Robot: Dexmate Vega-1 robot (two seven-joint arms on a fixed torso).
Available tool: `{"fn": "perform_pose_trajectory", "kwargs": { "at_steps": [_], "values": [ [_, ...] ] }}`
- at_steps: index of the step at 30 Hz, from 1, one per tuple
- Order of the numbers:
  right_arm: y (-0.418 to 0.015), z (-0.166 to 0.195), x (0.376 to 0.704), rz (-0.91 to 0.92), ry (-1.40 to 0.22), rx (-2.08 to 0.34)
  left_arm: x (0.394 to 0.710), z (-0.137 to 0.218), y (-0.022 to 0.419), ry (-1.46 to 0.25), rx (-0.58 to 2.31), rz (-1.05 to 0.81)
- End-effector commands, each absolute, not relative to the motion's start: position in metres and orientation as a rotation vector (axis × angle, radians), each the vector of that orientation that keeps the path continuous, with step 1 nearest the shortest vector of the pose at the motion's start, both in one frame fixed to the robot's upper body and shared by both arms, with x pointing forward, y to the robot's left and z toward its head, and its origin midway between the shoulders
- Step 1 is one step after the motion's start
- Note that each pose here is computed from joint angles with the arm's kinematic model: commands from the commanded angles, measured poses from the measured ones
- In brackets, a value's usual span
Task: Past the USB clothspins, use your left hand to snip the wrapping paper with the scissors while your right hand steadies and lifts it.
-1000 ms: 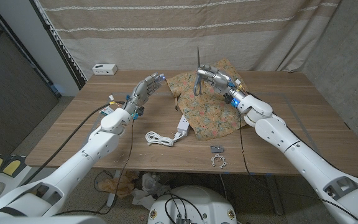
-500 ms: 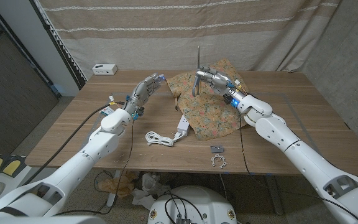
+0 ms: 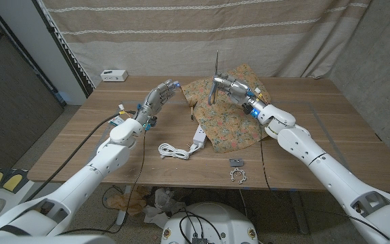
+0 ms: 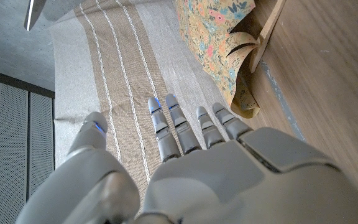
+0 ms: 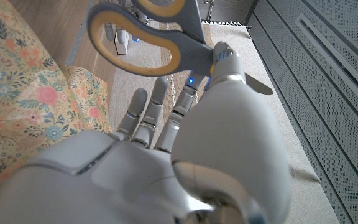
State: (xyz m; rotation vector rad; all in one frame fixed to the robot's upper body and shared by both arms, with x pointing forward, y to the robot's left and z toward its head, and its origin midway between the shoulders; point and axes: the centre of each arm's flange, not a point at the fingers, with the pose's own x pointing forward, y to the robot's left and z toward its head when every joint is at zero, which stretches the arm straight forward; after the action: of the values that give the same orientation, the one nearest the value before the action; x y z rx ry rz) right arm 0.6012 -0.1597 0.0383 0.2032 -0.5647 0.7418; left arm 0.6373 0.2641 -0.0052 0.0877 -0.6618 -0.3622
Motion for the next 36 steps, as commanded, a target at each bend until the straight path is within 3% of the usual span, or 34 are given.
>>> {"fn": "perform_pose_trajectory", "kwargs": {
  "at_steps": [1, 36],
  "values": [
    [-0.1581, 0.0326, 0.6003, 0.727, -0.531, 0.264, 0.6348, -0.0069, 0.2647, -0.662, 0.092, -0.363],
    [-0.1493, 0.0264, 0.5968, 0.762, -0.518, 0.344, 0.6298, -0.0111, 0.2650, -0.666, 0.088, -0.360]
  ]
}}
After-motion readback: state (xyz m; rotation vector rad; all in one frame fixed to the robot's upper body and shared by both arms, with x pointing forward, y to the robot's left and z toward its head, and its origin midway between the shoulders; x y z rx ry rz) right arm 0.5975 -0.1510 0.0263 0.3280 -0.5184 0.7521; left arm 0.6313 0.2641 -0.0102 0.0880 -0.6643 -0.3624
